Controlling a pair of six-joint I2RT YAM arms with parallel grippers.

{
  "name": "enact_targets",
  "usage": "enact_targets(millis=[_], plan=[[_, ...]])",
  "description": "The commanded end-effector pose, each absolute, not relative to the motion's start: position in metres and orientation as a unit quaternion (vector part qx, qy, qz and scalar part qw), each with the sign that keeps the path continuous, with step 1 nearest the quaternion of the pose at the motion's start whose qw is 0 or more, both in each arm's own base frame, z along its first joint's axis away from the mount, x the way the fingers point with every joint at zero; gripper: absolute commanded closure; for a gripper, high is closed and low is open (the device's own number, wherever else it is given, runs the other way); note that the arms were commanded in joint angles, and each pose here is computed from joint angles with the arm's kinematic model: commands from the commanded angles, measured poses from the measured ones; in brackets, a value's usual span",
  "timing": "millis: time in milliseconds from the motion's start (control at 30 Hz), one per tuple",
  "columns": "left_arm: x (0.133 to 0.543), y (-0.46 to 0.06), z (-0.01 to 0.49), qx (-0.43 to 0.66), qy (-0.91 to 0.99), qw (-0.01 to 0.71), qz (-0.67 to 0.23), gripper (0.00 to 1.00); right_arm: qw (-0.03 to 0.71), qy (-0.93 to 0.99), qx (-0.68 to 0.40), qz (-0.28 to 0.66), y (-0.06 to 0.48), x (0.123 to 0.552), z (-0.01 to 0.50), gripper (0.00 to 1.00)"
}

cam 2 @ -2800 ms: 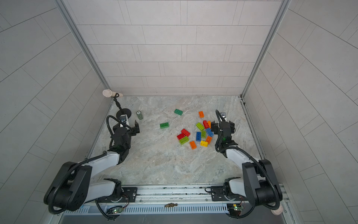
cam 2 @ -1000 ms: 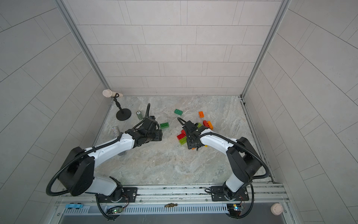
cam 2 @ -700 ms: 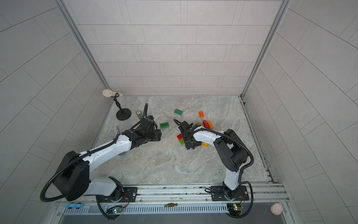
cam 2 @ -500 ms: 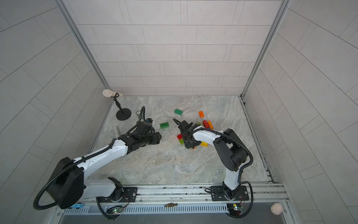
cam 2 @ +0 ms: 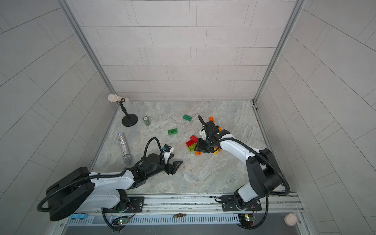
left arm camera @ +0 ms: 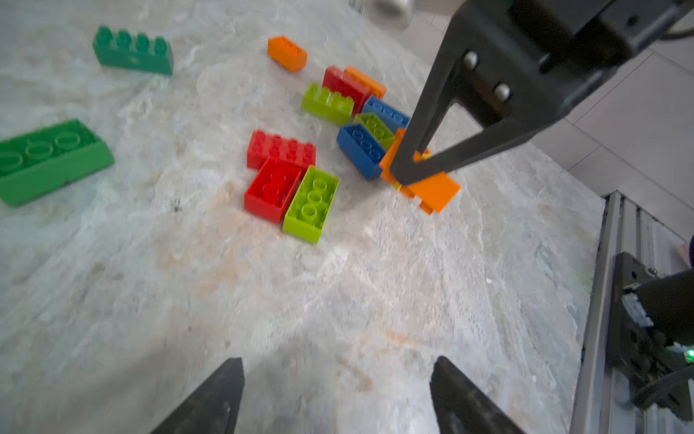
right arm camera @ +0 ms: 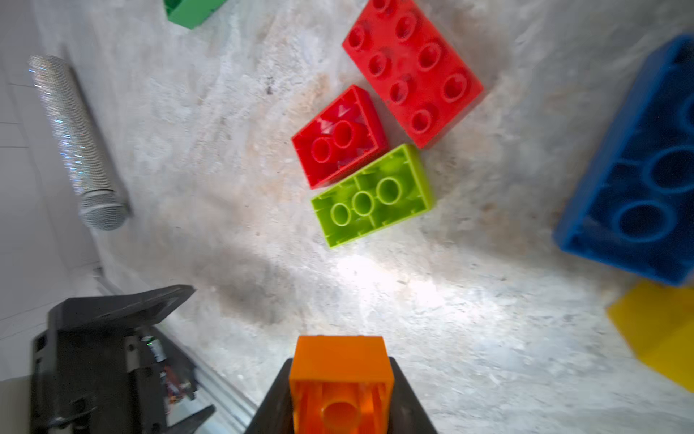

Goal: Assemble a rectangle with lego
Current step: Pick up the lego brick from the center of the board, then place the lego brick at the center of the board.

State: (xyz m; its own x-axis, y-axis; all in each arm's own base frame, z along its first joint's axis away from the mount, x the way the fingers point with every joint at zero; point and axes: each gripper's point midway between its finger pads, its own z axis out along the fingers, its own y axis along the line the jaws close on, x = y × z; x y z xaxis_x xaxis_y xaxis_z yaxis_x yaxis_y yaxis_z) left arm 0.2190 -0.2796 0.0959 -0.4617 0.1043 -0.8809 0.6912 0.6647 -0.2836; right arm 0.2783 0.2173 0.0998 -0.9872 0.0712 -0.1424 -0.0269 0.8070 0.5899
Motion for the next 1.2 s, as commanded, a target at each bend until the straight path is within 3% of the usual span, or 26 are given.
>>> enact_targets(millis=[0,200,667,1167], plan=[[0.228,-0.312,0.168,0.266,0.69,0.544,-0.398,0.13,0.058,0.919,0.009,0.389,0.236,0.272,0.127,0.65],[0.223,-0.338,0.163,0.327,0.672,0.521,-0.412,0.13,0.043,0.907,-0.008,0.418,0.242,0.265,0.138,0.66],[0.235,-0.345,0.162,0.349,0.659,0.507,-0.432,0.12,-0.002,0.878,-0.067,0.473,0.25,0.232,0.162,0.69],[0.217,-0.349,0.15,0.363,0.663,0.476,-0.451,0.12,0.004,0.865,-0.075,0.496,0.259,0.24,0.178,0.7]])
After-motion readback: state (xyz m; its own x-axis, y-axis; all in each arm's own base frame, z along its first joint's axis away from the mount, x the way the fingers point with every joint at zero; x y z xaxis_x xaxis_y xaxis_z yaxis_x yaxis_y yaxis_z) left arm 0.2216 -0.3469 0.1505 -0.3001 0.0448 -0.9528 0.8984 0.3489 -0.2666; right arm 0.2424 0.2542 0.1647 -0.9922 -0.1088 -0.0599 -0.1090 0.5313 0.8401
